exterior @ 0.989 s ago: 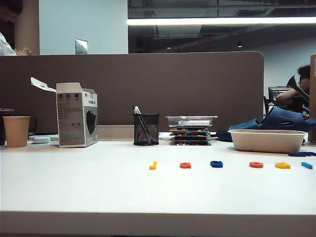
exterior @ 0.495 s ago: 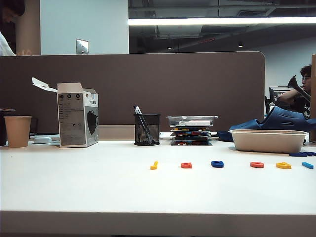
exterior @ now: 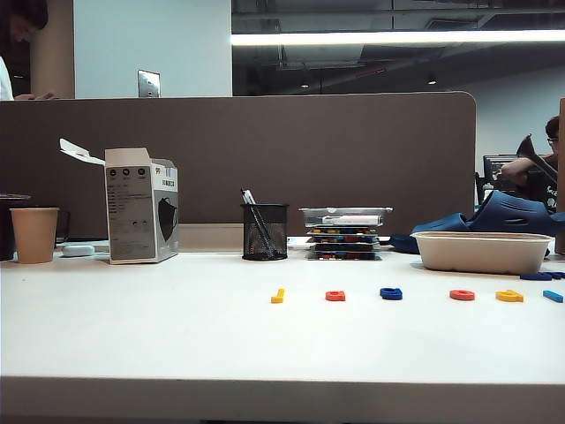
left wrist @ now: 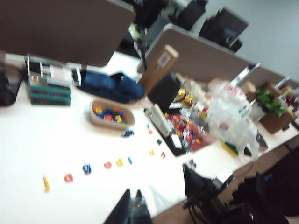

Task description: Select the appropriate letters from the row of letter magnets placed on the table to arrange into the word "dog".

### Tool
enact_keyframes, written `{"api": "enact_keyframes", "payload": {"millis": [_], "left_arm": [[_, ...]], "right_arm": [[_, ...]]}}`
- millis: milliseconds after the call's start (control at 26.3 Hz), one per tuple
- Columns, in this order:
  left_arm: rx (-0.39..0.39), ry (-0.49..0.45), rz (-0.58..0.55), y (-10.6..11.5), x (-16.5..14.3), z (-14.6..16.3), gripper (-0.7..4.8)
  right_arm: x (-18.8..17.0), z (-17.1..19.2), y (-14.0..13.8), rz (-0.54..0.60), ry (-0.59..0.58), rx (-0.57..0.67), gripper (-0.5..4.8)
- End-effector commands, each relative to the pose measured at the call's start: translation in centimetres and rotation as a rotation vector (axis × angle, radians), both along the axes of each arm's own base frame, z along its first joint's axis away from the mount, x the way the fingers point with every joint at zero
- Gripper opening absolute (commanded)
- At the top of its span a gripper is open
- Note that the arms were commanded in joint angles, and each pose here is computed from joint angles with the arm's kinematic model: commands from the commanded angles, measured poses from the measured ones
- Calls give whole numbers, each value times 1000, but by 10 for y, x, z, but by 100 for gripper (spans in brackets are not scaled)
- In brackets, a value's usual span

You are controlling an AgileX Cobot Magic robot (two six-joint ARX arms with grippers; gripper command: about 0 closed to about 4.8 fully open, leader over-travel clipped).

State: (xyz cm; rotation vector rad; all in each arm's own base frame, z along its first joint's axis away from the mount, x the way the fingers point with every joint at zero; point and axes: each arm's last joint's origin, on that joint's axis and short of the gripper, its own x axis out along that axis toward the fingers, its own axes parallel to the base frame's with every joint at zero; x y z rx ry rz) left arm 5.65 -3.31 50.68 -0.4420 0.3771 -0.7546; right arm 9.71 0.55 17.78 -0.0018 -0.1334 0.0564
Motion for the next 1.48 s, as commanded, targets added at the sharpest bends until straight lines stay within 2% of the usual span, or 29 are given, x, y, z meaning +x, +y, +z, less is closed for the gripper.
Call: {"api": "enact_keyframes", "payload": {"millis": [38,190,380,571,609,647,761,989,1103,1217,1408,1484], "left_arm": [[7,62,-34,-10,11,-2,-4],[69,105,-79,-41,32,-7,-5],[75,169,-60,-76,47,-13,-5],[75,123,-98,-126,51,-16,-5],[82,108,-65,-142,48,-18,-5],[81,107,-42,-148,46,-19,-5],[49,119,117,-174,29,-25,-5],[74,118,55,-194,1,-32,-5],[47,217,58,-207,-10,-41,-5],[53,301,64,-211,-10,-49,-5],[102,361,87,-216,-10,-60,-5],[149,379,124,-217,-9,-67,-5]], "right_arm": [[-1,0,0,-4,-21,-1,-8],[-1,0,0,-7,-21,0,-8],[-1,0,0,-10,-21,1,-8],[-1,0,0,-10,-19,0,-8],[-1,0,0,-10,-18,0,-8],[-1,0,0,-10,-18,0,-8],[-1,-1,0,-10,-11,0,-8],[0,-3,0,-10,15,-2,-8],[0,-6,0,-10,45,-3,-8],[0,-7,0,-10,55,-4,-8],[0,-7,0,-11,58,-4,-8],[0,-7,0,-10,61,-4,-8]]}}
